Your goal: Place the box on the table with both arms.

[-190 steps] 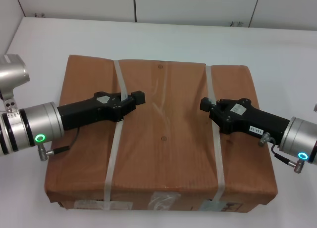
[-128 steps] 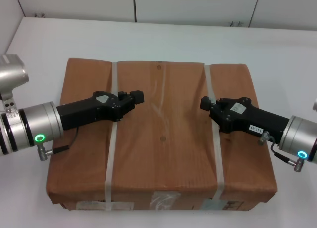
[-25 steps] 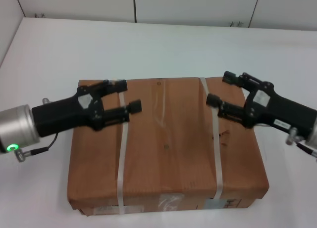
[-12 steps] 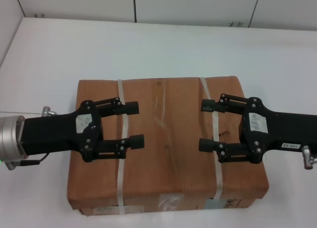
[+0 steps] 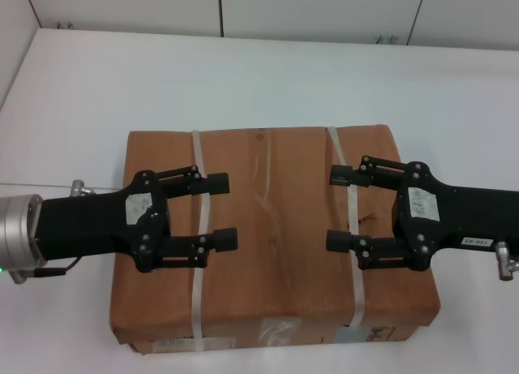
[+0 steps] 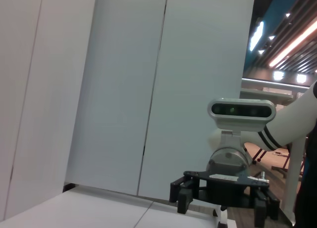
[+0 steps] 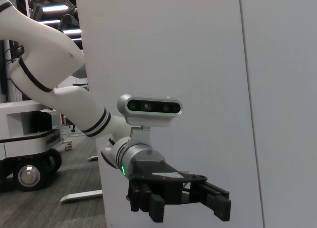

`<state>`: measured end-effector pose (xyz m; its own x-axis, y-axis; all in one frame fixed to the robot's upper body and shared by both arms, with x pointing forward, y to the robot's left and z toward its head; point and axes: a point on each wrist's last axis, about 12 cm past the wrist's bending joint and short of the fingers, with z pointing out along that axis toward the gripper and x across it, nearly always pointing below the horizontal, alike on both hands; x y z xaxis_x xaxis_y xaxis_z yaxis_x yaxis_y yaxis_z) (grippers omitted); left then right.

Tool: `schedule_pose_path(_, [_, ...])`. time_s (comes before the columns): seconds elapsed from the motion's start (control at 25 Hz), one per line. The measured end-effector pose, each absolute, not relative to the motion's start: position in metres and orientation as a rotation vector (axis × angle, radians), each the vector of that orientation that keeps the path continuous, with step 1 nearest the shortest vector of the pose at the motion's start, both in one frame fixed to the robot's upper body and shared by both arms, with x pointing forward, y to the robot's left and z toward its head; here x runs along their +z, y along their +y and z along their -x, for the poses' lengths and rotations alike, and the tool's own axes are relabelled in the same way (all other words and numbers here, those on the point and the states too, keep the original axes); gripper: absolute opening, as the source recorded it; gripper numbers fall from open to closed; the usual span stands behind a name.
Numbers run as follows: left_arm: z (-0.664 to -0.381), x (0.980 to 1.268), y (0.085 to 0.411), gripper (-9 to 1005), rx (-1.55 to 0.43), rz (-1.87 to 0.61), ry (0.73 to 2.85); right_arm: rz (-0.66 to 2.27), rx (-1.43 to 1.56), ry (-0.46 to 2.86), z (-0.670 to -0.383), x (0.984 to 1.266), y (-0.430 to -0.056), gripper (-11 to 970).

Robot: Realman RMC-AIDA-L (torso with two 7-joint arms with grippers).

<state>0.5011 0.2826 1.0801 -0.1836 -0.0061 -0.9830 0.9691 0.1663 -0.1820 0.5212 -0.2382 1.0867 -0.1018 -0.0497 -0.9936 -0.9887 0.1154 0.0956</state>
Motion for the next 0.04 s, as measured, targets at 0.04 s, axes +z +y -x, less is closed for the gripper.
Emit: schedule_pose_path(0.04, [-0.501, 1.0799, 0.2823, 791, -1.212, -0.999, 1.424, 1.116, 1.169, 1.375, -0.521, 1.0866, -0.2383, 861])
